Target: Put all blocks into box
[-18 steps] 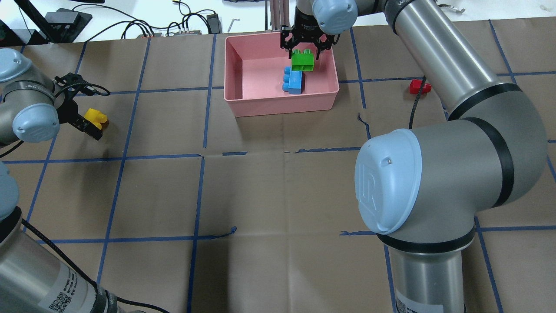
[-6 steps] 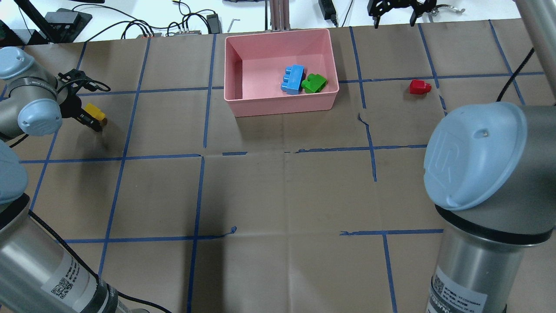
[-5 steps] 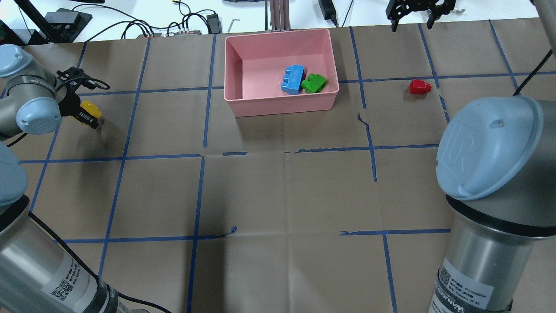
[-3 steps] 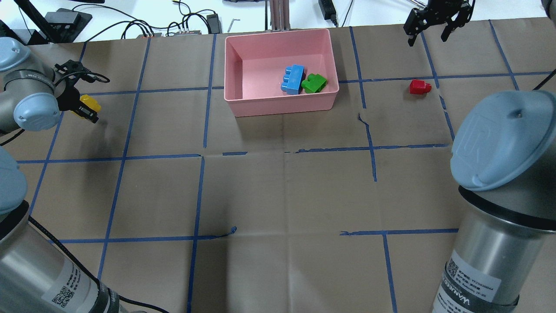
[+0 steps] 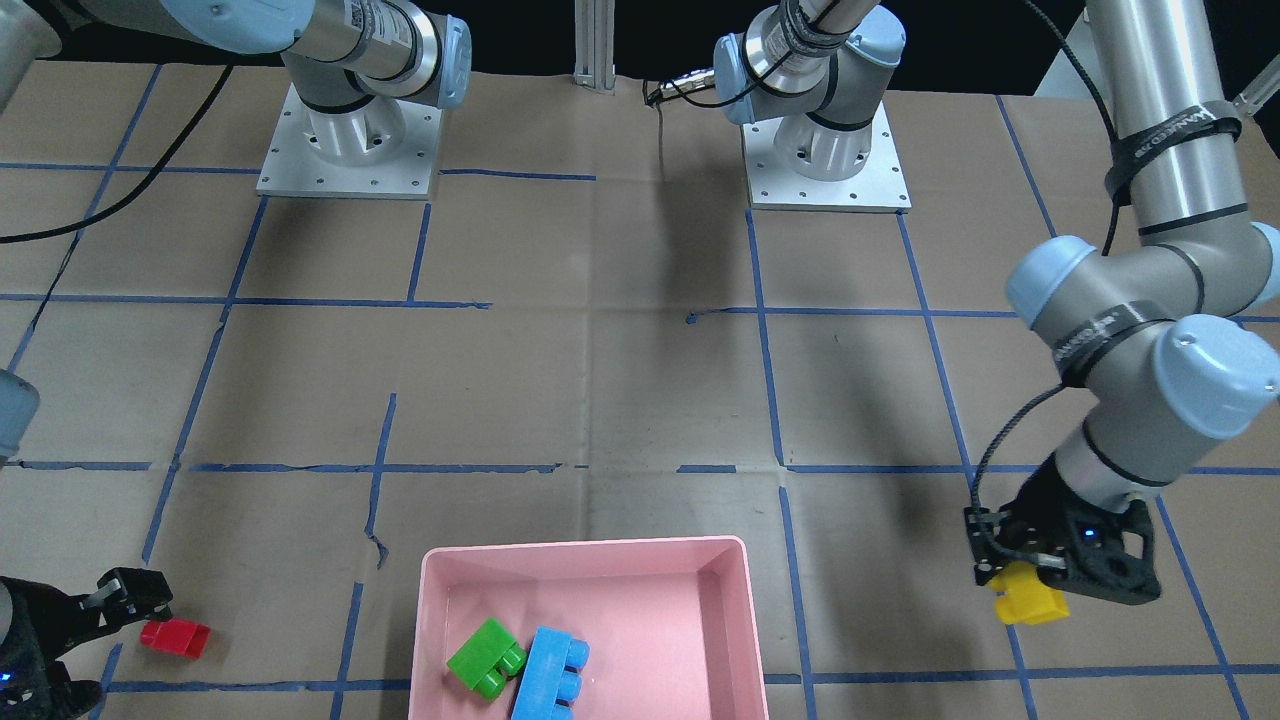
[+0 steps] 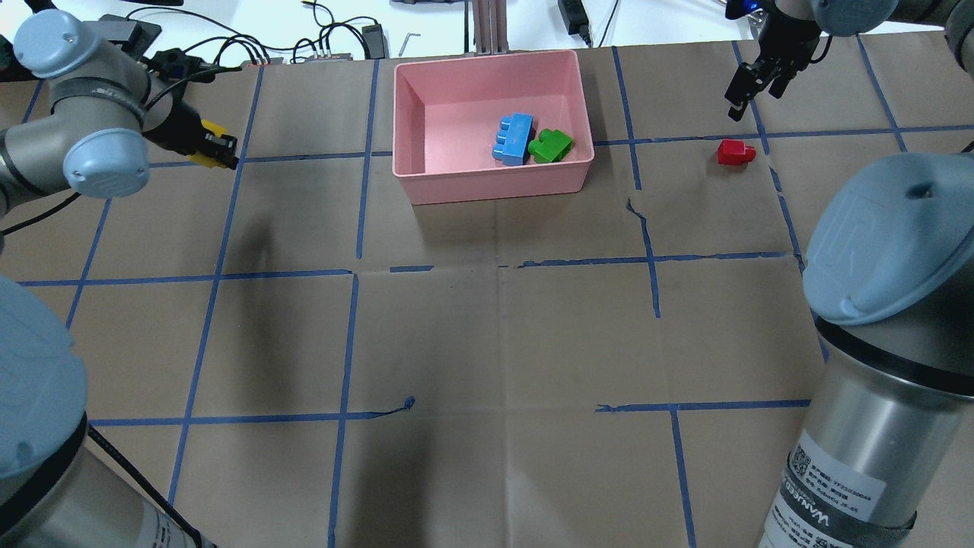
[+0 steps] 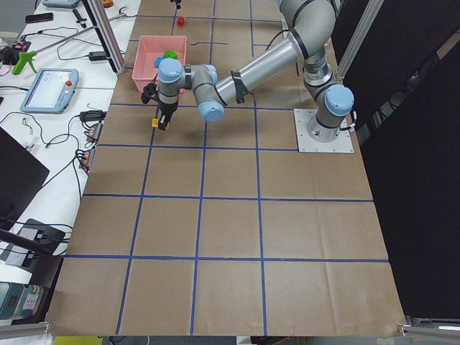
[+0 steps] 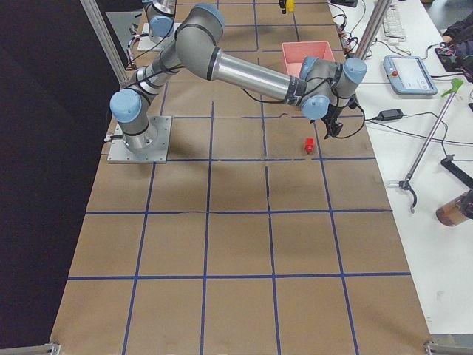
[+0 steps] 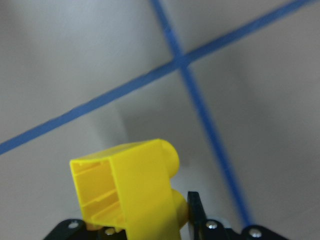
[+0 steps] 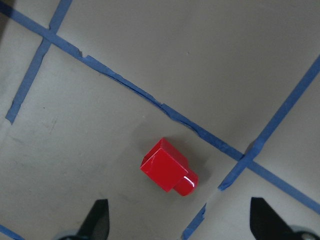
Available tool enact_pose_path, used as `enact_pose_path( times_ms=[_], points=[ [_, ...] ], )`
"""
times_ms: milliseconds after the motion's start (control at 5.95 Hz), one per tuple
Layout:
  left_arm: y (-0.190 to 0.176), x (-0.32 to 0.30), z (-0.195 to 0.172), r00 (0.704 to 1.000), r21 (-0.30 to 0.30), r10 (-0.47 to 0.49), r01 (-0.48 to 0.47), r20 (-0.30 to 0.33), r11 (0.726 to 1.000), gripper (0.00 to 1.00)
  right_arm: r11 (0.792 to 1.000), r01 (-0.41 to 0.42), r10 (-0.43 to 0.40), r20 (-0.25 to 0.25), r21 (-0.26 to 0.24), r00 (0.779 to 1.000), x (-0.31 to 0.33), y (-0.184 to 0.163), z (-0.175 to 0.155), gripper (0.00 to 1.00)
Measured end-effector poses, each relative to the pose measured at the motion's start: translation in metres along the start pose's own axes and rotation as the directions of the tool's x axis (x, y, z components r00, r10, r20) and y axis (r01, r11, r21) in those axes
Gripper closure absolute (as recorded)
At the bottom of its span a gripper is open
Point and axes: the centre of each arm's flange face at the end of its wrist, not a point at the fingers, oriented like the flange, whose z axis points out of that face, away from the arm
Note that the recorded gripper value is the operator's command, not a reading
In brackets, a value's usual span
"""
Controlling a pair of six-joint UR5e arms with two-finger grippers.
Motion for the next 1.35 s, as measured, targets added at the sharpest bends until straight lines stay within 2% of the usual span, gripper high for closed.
enact_pose_path(
  times_ms=[168,336,504,673,841,1009,1177,1345],
  points=[
    [-0.021,0.074,-0.012,0.989,0.024,-0.147,0.147,-0.027,0.989,0.97,0.992,0.121,-0.121,-0.036,0.022,0.992,-0.001,0.0,0.021,0.01],
    [-0.043,0.14,-0.022,0.963,0.041,-0.261,0.264,-0.059,0.964,0.94,0.977,0.209,-0.207,-0.069,0.035,0.976,-0.004,0.003,0.046,0.01],
    [-0.071,0.192,-0.023,0.93,0.056,-0.356,0.362,-0.095,0.93,0.82,0.964,0.264,-0.259,-0.097,0.041,0.961,-0.008,0.008,0.064,0.01],
    [-0.108,0.24,-0.015,0.883,0.072,-0.448,0.46,-0.139,0.885,0.44,0.96,0.277,-0.271,-0.108,0.042,0.956,-0.008,0.014,0.071,0.01],
    [-0.137,0.28,-0.005,0.835,0.074,-0.521,0.54,-0.179,0.839,0.01,0.962,0.271,-0.266,-0.099,0.039,0.959,-0.003,0.023,0.074,0.01],
    [-0.153,0.302,0.007,0.8,0.065,-0.566,0.587,-0.2,0.807,0.01,0.964,0.263,-0.259,-0.083,0.034,0.962,0.002,0.029,0.076,0.01],
    [-0.157,0.31,0.016,0.782,0.054,-0.589,0.61,-0.205,0.791,0.01,0.966,0.258,-0.255,-0.074,0.031,0.964,0.004,0.033,0.077,0.01],
    [-0.157,0.312,0.02,0.777,0.046,-0.596,0.615,-0.202,0.787,0.01,0.966,0.256,-0.254,-0.064,0.029,0.965,0.003,0.035,0.078,0.11]
  ],
)
